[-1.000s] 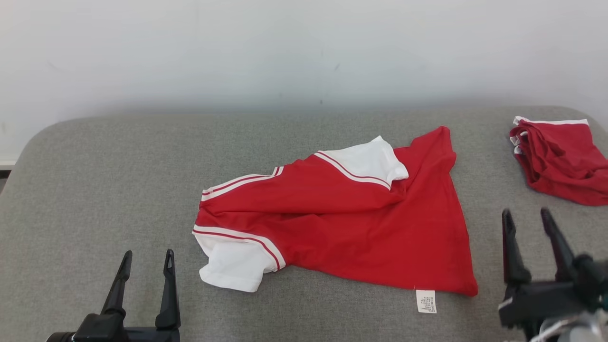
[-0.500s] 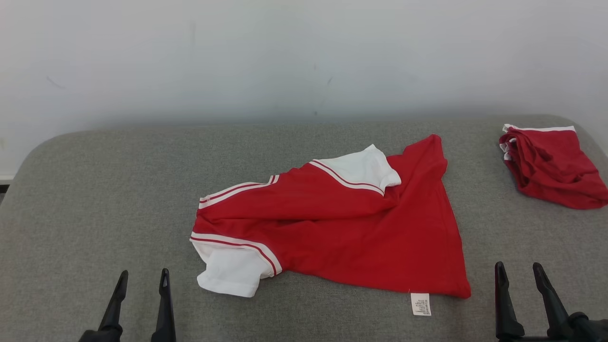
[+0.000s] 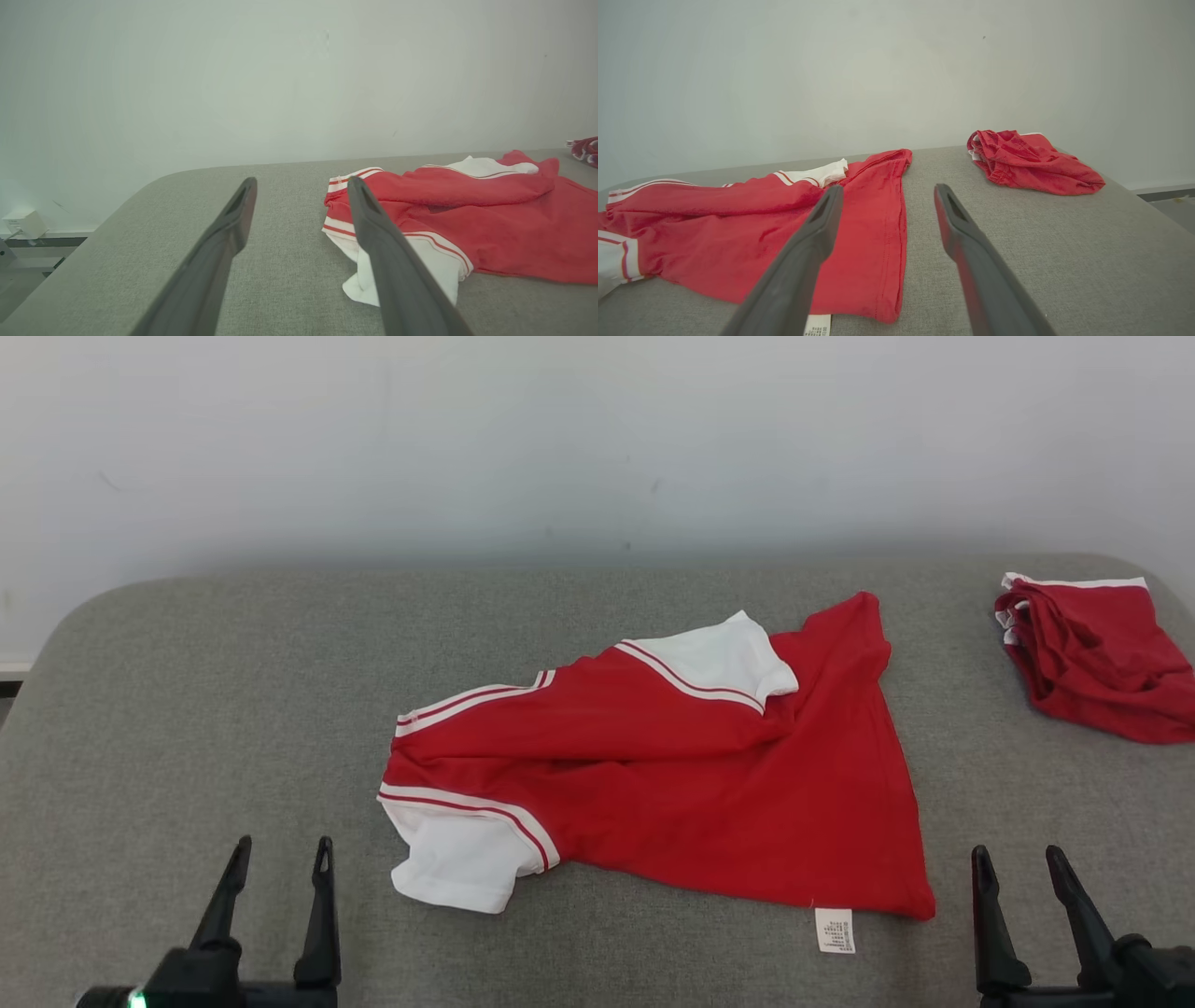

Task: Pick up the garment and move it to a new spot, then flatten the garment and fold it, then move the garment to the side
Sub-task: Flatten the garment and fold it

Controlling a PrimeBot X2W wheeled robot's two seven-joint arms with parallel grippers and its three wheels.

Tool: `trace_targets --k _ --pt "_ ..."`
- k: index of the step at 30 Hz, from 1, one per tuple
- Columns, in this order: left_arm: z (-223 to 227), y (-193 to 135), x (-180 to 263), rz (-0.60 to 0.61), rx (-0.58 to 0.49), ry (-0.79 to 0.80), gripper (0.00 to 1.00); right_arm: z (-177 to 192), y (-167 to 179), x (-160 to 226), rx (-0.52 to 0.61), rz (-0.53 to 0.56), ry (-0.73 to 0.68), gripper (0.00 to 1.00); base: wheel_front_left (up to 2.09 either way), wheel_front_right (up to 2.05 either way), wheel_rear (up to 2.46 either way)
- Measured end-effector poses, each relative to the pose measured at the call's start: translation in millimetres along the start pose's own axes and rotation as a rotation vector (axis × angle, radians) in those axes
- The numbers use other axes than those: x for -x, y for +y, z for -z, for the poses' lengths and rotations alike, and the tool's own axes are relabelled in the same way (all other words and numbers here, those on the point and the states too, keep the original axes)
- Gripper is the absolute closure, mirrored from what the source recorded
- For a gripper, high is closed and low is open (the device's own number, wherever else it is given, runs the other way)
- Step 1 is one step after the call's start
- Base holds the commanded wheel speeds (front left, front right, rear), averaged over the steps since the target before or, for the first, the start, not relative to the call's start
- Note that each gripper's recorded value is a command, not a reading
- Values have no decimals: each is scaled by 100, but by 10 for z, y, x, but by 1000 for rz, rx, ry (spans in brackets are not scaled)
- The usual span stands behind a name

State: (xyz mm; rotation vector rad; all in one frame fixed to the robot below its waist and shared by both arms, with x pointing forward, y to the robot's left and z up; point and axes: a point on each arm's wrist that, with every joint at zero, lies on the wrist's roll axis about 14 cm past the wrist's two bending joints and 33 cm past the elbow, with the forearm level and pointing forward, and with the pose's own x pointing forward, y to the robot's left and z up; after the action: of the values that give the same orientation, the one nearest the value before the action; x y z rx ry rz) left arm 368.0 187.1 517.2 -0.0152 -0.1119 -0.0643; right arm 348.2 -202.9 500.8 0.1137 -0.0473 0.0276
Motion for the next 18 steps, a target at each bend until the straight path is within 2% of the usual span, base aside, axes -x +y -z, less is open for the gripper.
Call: trace_targets --k 7,18 --pt "88 -62 -316 68 -30 39 0 222 -74 -188 24 -3 86 0 0 0 0" --pt "842 -287 -500 183 -32 294 0 850 -54 -341 13 -10 286 0 0 0 0"
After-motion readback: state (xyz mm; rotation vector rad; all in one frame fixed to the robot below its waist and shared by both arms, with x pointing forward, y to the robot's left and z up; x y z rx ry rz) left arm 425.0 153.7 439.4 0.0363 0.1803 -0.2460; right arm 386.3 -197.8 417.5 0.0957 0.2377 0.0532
